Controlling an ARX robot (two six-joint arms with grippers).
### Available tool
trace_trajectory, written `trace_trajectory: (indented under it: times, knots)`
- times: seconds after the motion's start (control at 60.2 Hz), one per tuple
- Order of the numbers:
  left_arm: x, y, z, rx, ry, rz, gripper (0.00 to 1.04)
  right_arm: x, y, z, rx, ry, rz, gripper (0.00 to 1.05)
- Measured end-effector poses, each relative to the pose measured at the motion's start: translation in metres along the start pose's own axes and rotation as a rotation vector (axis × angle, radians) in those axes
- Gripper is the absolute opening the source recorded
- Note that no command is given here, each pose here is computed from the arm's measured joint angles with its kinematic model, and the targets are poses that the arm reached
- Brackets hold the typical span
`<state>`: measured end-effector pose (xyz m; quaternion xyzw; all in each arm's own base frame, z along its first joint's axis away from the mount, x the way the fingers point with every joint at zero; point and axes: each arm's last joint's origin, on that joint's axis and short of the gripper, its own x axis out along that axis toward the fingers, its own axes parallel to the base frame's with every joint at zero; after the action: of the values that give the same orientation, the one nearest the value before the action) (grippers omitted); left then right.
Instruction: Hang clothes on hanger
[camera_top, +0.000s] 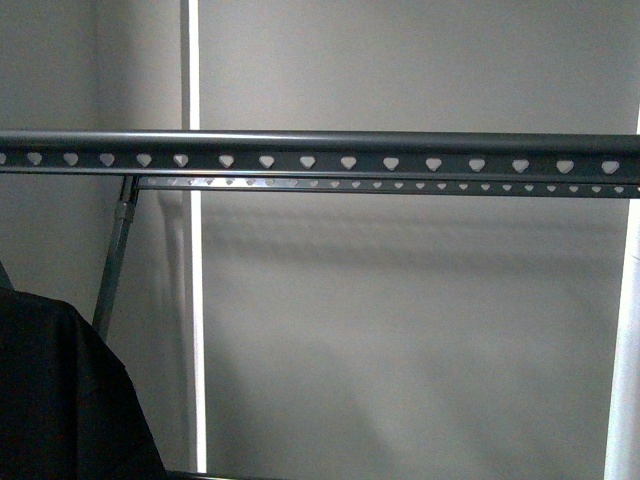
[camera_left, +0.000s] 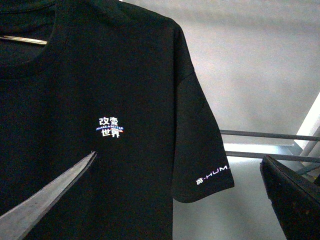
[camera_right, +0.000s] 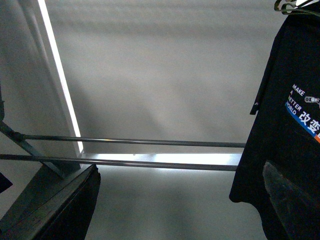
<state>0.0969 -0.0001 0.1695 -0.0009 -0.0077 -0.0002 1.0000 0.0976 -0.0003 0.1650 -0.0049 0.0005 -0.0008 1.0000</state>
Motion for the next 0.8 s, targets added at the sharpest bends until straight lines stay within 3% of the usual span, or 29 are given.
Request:
trace_trajectory:
  times: [0.332,0.432,0.482,0.565,0.648,0.731,0.797]
  knots:
    - [0.000,0.000,0.000,0.000,0.000,0.000,0.98,0.000,0.000,0.000,0.000,0.000,0.000,0.97]
    - [0.001,-0.003,-0.002,0.065,0.025,-0.214,0.98,0.000,0.000,0.000,0.000,0.000,0.003,0.97]
    - [0.002,-0.006,0.000,0.068,0.019,-0.212,0.98,0.000,0.000,0.000,0.000,0.000,0.001,0.97]
    - [0.008,-0.005,0.024,0.027,-0.030,-0.085,0.98,0.000,0.000,0.000,0.000,0.000,-0.001,0.97]
    - [0.032,-0.001,0.072,-0.088,-0.033,0.041,0.98,0.000,0.000,0.000,0.000,0.000,0.000,0.97]
    - [0.057,0.000,0.095,-0.202,0.002,0.021,0.98,0.000,0.000,0.000,0.000,0.000,0.000,0.97]
    - [0.088,0.001,0.111,-0.332,0.048,0.080,0.98,0.000,0.000,0.000,0.000,0.000,0.000,0.97]
